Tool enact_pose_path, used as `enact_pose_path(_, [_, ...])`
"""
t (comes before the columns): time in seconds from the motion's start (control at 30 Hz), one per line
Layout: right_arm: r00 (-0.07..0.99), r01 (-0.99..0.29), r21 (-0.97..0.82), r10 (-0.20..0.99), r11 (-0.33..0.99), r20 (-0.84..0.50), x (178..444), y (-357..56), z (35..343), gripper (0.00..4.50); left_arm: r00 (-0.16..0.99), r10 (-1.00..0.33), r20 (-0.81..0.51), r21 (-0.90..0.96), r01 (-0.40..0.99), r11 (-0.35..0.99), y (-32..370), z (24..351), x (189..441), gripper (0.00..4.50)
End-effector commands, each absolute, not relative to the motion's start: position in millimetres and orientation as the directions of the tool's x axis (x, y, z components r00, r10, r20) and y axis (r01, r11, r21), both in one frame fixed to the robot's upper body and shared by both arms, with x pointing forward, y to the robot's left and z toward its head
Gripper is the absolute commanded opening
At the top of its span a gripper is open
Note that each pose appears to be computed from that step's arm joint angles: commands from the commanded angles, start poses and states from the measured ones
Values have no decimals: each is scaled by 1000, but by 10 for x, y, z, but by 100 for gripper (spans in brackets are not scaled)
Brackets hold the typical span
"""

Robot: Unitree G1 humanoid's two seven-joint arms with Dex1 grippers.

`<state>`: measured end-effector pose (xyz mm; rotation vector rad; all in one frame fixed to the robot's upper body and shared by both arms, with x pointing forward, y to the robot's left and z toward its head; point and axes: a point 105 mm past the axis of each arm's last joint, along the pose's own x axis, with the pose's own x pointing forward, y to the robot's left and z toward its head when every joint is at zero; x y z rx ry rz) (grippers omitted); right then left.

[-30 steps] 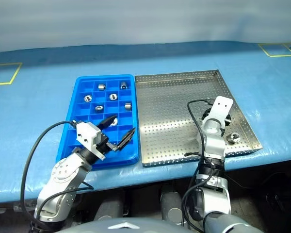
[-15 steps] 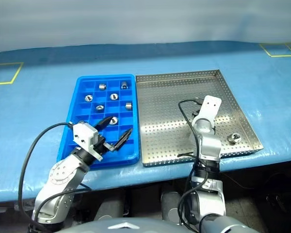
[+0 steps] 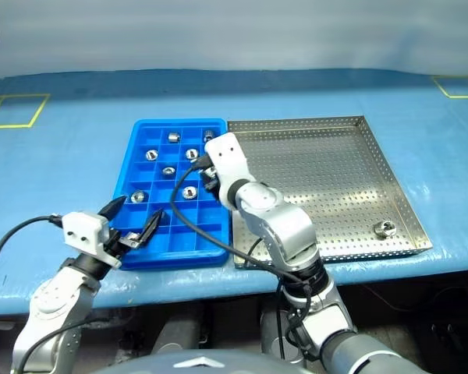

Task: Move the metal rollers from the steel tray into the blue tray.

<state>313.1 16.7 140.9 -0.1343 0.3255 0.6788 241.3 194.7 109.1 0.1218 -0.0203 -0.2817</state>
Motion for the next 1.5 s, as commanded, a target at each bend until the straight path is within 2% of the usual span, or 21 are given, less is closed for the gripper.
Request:
enact_pose_path(0.03, [697, -675, -27, 625, 738, -350, 3029, 213, 1382, 185, 954, -291, 74, 154, 278, 948, 1925, 1283, 2380, 450])
enact_pose_path(0.27, [618, -676, -2, 565, 737, -547, 2951, 66, 886, 185, 947, -313, 70, 145, 301, 943, 1842, 1254, 2394, 450])
enact_pose_path(0.37, [629, -652, 1, 541, 759, -558, 2980, 17, 837, 284, 942, -326, 73, 142, 314, 939, 1808, 1256, 2408, 450])
enact_pose_path(0.53, [732, -558, 43, 516, 829, -444, 3121, -75, 1087, 442, 931, -357, 78, 139, 344, 929, 1735, 1267, 2433, 450])
enact_pose_path(0.57, [774, -512, 57, 489, 857, -401, 3187, -139, 1171, 447, 929, -362, 80, 138, 350, 927, 1721, 1271, 2443, 450])
enact_pose_path(0.63, [934, -262, 100, 278, 960, -224, 3408, -526, 1473, 447, 921, -379, 86, 136, 366, 921, 1683, 1284, 2467, 450])
enact_pose_path(0.7, [996, 27, 125, -15, 992, -89, 3485, -999, 1652, 447, 914, -396, 89, 134, 383, 914, 1649, 1289, 2485, 450])
enact_pose_path(0.73, [986, 165, 125, -160, 978, -50, 3474, -1217, 1678, 447, 911, -402, 89, 134, 389, 912, 1635, 1288, 2495, 450])
enact_pose_path(0.8, [900, 431, 112, -435, 895, 10, 3387, -1613, 1682, 447, 906, -414, 89, 131, 402, 906, 1608, 1284, 2516, 450])
enact_pose_path(0.83, [853, 518, 99, -522, 850, 24, 3328, -1763, 1653, 447, 902, -423, 89, 129, 411, 902, 1590, 1281, 2529, 450])
enact_pose_path(0.9, [791, 607, 93, -611, 789, 23, 3251, -1930, 1583, 447, 895, -437, 89, 127, 425, 896, 1563, 1279, 2548, 450])
enact_pose_path(1.0, [673, 737, 138, -736, 661, -67, 3118, -2174, 1397, 447, 884, -459, 88, 126, 447, 886, 1524, 1279, 2575, 450])
enact_pose_path(1.1, [575, 816, 182, -801, 548, -168, 3024, -2310, 1233, 447, 878, -470, 89, 126, 459, 880, 1504, 1282, 2598, 450])
enact_pose_path(1.23, [494, 867, 240, -817, 437, -297, 2971, -2357, 1075, 447, 873, -479, 90, 127, 467, 875, 1490, 1287, 2610, 450])
enact_pose_path(1.5, [504, 858, 350, -748, 376, -433, 3068, -2267, 1012, 447, 870, -485, 88, 128, 473, 872, 1485, 1294, 2604, 450])
